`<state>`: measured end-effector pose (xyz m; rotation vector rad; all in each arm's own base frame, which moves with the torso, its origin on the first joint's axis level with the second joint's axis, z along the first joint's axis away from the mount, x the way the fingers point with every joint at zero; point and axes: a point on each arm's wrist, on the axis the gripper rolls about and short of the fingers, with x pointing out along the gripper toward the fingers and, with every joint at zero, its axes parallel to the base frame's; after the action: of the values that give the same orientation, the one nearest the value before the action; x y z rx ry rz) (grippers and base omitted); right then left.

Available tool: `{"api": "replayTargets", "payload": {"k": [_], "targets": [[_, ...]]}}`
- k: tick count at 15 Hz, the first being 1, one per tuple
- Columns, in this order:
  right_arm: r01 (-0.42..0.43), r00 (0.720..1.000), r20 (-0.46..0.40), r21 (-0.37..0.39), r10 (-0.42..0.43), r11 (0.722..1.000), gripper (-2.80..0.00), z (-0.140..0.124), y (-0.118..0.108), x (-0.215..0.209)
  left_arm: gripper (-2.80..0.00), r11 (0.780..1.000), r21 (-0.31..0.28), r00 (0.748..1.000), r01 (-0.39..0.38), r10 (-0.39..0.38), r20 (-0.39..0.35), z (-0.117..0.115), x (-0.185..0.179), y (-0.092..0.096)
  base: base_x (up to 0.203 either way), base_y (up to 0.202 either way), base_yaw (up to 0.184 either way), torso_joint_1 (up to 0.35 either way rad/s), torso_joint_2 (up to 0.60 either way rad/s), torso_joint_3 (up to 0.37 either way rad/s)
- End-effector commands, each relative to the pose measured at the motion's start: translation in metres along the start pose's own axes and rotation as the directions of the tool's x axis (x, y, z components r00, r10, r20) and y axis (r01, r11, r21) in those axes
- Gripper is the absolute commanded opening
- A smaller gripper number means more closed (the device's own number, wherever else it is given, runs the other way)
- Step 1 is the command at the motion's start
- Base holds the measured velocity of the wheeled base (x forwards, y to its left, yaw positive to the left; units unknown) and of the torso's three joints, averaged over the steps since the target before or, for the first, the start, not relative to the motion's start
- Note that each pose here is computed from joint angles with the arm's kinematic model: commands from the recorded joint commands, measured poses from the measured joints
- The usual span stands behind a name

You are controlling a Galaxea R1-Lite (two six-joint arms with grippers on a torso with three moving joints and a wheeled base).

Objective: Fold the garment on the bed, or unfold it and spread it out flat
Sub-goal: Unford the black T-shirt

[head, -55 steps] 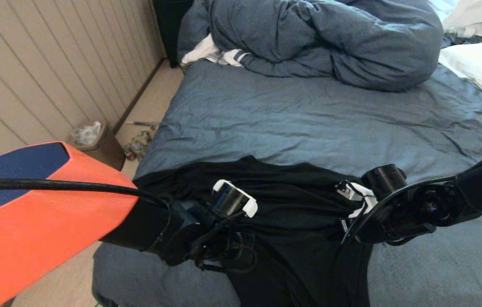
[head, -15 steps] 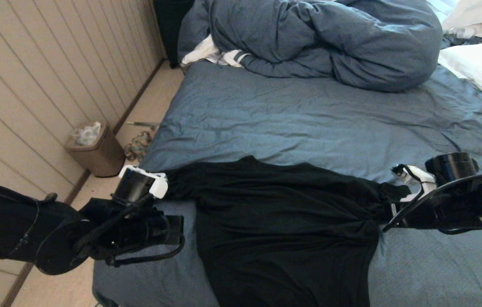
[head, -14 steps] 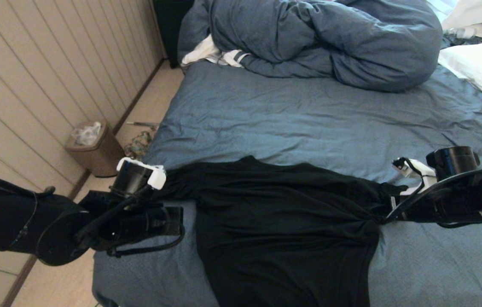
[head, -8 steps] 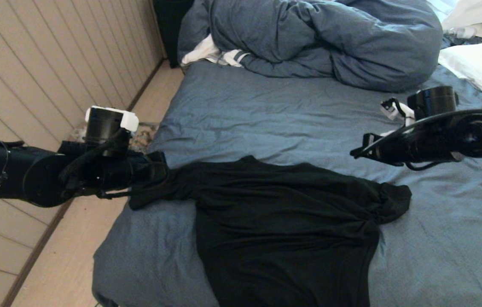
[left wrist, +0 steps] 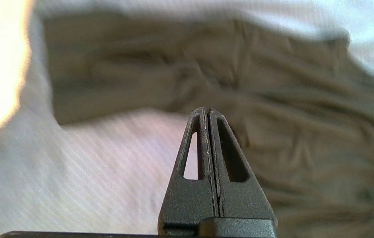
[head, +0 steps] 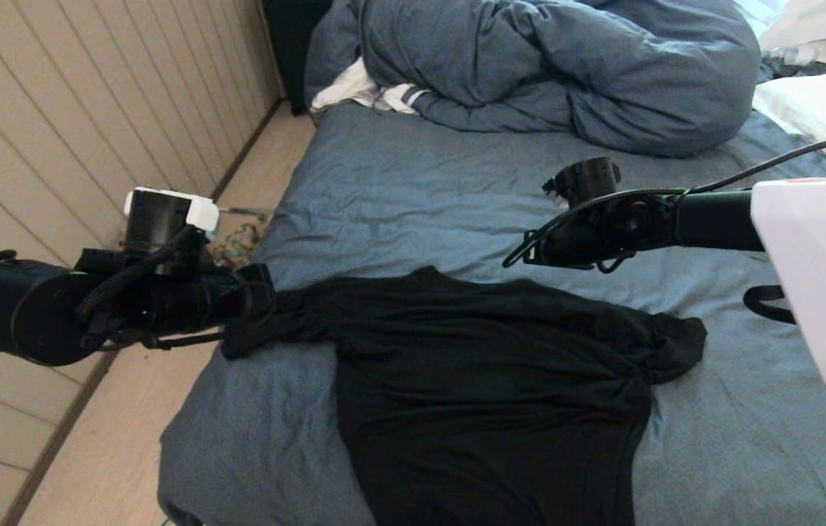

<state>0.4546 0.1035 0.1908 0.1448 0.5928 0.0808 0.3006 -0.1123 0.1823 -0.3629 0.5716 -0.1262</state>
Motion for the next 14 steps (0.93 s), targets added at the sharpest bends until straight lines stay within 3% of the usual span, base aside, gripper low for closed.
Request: {"api": "replayTargets", "payload": {"k": [1,2,9,14], "targets": [[0.001,0.999,-0.032,-0.02,-0.001,1.0,-0.19,-0.011,0.008,0.015,-2.8,1.0,-0.005,0.999,0.017,-0.017,-0.028,-0.006,-0.002,0.001,0.0,0.0,0.0,0.0,0.0,0.0],[0.003,0.999,-0.041,-0.03,-0.005,1.0,0.0,-0.014,0.007,0.019,-2.8,1.0,-0.012,0.999,0.028,-0.028,-0.039,-0.008,-0.002,0.002,0.0,0.0,0.0,0.0,0.0,0.0],[-0.04,0.994,-0.106,-0.088,0.03,0.995,0.0,-0.041,0.041,0.033,-2.8,1.0,-0.005,0.996,0.024,-0.024,-0.085,-0.02,0.002,0.002,0.0,0.0,0.0,0.0,0.0,0.0],[-0.016,0.981,-0.194,-0.092,-0.002,0.996,0.0,-0.068,0.034,0.054,-2.8,0.999,0.017,0.989,0.031,-0.028,-0.145,-0.036,0.012,-0.004,0.0,0.0,0.0,0.0,0.0,0.0]]}}
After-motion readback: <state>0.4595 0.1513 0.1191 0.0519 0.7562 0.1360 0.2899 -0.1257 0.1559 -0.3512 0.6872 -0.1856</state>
